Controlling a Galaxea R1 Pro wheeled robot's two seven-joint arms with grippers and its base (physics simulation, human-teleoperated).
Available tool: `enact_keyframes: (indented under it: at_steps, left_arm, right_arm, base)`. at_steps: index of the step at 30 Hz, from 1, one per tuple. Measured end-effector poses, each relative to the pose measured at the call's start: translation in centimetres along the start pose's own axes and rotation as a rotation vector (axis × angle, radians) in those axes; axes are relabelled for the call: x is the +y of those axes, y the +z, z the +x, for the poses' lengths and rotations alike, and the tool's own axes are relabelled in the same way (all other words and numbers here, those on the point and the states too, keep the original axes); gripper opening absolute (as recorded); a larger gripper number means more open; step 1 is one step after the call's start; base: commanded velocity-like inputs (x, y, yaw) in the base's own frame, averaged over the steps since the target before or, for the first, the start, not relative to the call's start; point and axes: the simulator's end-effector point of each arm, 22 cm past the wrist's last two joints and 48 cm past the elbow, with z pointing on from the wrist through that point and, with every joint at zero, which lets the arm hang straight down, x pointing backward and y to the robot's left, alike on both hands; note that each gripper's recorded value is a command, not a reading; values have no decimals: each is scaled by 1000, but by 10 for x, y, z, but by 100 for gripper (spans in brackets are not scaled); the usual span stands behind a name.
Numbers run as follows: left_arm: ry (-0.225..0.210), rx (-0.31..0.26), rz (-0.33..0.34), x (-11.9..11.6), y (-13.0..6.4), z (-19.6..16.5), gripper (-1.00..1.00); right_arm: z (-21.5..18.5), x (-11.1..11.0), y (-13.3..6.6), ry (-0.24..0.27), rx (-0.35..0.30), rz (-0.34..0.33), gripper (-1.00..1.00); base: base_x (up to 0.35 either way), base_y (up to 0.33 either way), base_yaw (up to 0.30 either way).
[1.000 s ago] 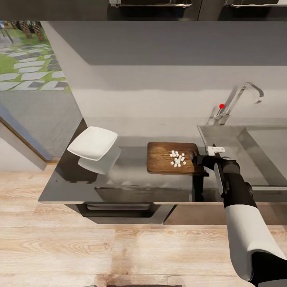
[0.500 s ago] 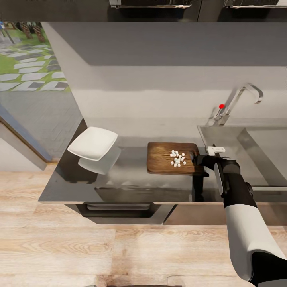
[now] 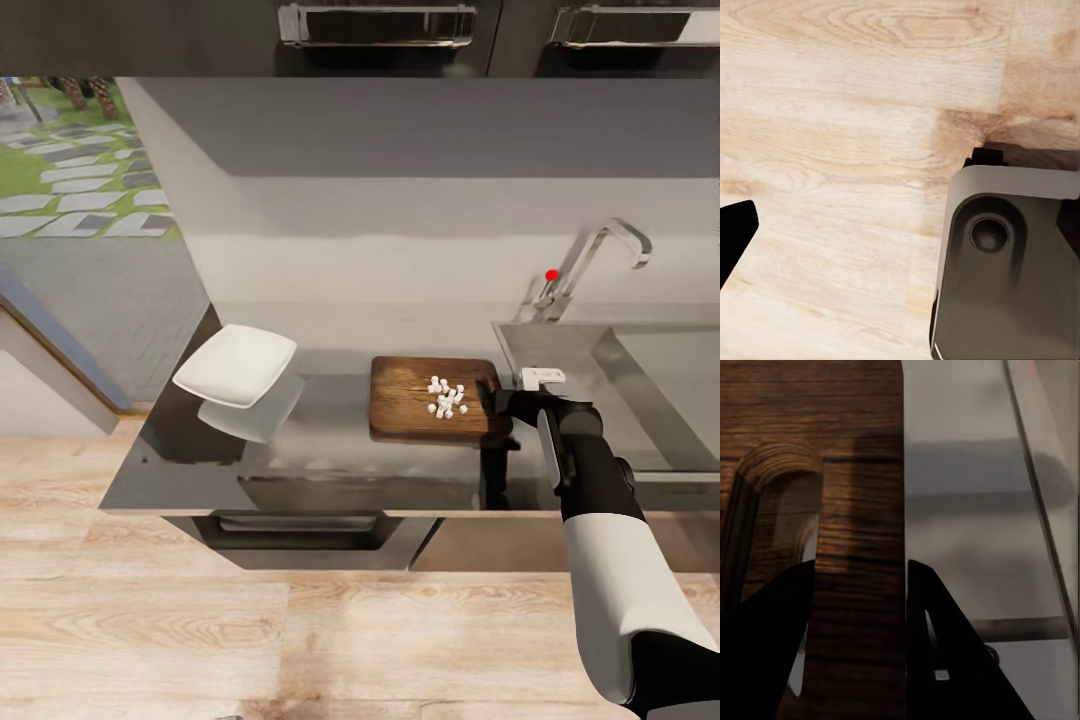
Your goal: In the kitchen, take the Vidalia onion out of the sink, dice it on the chopping board with the paring knife, put the diced onion into the bowl on the countertop, then place both the paring knife and the chopping board into the sink.
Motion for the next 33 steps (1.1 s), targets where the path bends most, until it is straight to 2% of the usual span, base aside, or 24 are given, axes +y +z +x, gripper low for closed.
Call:
enact_keyframes:
  at_steps: [33]
  left_arm:
    - [-16, -49, 1, 1, -6, -22, 100]
  right_arm:
    - [-30, -1, -24, 0, -52, 1, -100]
  base:
    - [0, 0, 0]
